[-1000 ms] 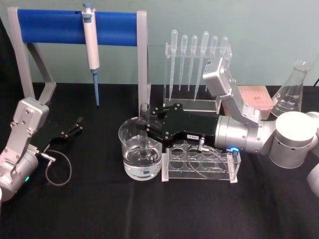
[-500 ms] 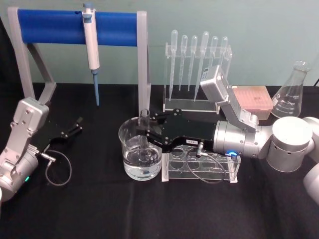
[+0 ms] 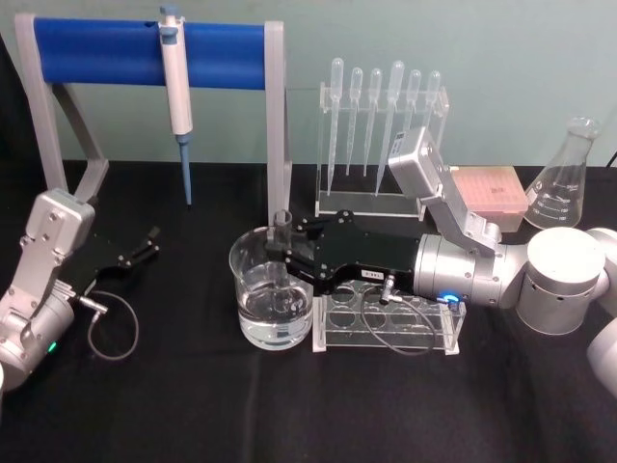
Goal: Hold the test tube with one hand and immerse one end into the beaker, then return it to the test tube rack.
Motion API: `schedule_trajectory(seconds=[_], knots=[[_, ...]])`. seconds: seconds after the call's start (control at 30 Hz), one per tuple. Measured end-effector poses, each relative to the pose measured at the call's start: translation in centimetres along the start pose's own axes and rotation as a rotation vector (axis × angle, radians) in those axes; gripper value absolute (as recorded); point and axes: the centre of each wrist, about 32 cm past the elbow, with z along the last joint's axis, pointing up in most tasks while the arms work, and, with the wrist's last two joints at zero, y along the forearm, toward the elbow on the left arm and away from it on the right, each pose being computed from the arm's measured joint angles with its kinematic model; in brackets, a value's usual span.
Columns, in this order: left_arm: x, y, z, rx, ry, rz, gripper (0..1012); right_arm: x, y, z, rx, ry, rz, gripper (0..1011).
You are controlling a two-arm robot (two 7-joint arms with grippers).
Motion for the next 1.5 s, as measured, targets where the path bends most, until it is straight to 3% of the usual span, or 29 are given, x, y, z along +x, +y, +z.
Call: schedule_trajectory(seconds=[1.5], knots=[[0.00,0.00,0.00,0.000,0.000,0.000,1000,0.05,0.01,0.08,0.002,0.001,0.002,225]])
